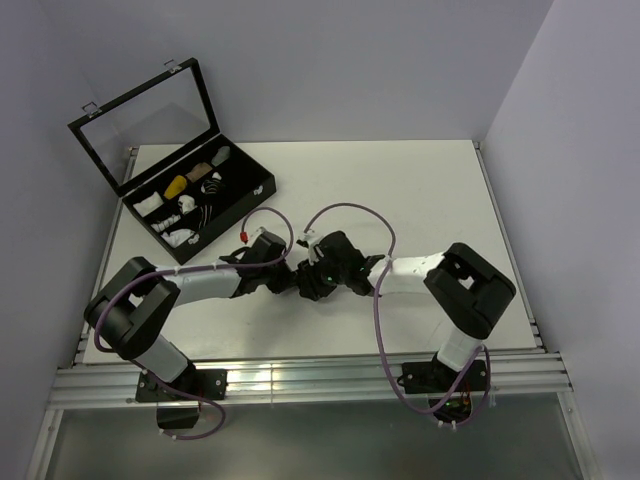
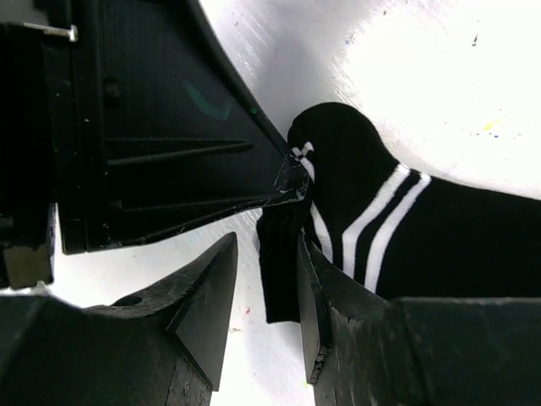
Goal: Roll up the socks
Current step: Roll the sock at the center of the board.
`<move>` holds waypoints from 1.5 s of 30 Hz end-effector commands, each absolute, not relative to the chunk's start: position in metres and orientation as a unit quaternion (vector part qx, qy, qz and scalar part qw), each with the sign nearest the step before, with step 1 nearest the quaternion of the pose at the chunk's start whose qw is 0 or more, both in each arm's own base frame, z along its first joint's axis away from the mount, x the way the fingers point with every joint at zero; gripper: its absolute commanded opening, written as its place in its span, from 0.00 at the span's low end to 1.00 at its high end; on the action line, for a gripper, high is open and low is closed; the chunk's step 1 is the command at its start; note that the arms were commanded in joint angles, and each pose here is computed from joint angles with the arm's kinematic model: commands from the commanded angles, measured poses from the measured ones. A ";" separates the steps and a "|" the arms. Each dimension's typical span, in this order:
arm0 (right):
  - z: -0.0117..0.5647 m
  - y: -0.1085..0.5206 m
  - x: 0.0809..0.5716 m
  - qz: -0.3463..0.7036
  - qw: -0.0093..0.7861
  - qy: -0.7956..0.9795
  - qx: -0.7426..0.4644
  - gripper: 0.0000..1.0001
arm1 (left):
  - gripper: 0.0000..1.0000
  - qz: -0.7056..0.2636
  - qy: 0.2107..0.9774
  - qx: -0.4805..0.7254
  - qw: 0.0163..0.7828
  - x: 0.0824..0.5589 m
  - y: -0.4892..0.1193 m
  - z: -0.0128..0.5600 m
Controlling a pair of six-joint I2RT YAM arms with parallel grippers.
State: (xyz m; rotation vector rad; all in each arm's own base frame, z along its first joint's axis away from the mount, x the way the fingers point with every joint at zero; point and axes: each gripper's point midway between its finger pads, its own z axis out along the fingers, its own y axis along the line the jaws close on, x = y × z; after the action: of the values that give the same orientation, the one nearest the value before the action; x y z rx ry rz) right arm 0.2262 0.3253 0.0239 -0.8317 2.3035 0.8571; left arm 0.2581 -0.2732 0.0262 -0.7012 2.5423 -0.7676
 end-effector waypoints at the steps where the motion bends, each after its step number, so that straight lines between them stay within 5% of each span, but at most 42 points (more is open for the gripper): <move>1: 0.031 0.326 0.234 0.278 0.314 0.849 -0.322 0.42 | 0.00 -0.269 0.910 -0.258 0.183 0.256 -0.271 0.026; 8: 0.007 0.324 0.230 0.216 0.304 0.868 -0.329 0.39 | 0.00 -0.287 0.903 -0.266 0.176 0.259 -0.272 0.034; 18: -0.009 0.315 0.227 0.186 0.287 0.881 -0.327 0.00 | 0.00 -0.307 0.888 -0.288 0.183 0.267 -0.263 0.050; 36: 0.010 0.319 0.211 0.429 0.146 0.854 -0.256 0.00 | 0.02 -0.291 0.886 -0.296 0.205 0.268 -0.241 0.048; 41: 0.002 0.316 0.215 0.459 0.105 0.852 -0.230 0.00 | 0.22 -0.293 0.888 -0.276 0.221 0.265 -0.237 0.054; 45: 0.001 0.315 0.216 0.473 0.087 0.849 -0.220 0.00 | 0.56 -0.288 0.886 -0.249 0.266 0.268 -0.227 0.062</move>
State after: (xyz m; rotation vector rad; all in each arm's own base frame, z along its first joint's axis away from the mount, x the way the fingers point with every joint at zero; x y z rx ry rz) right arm 0.2295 0.3226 0.0157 -0.6807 2.4229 1.3645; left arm 0.2575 -0.2345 0.0471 -0.7565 2.4846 -0.7898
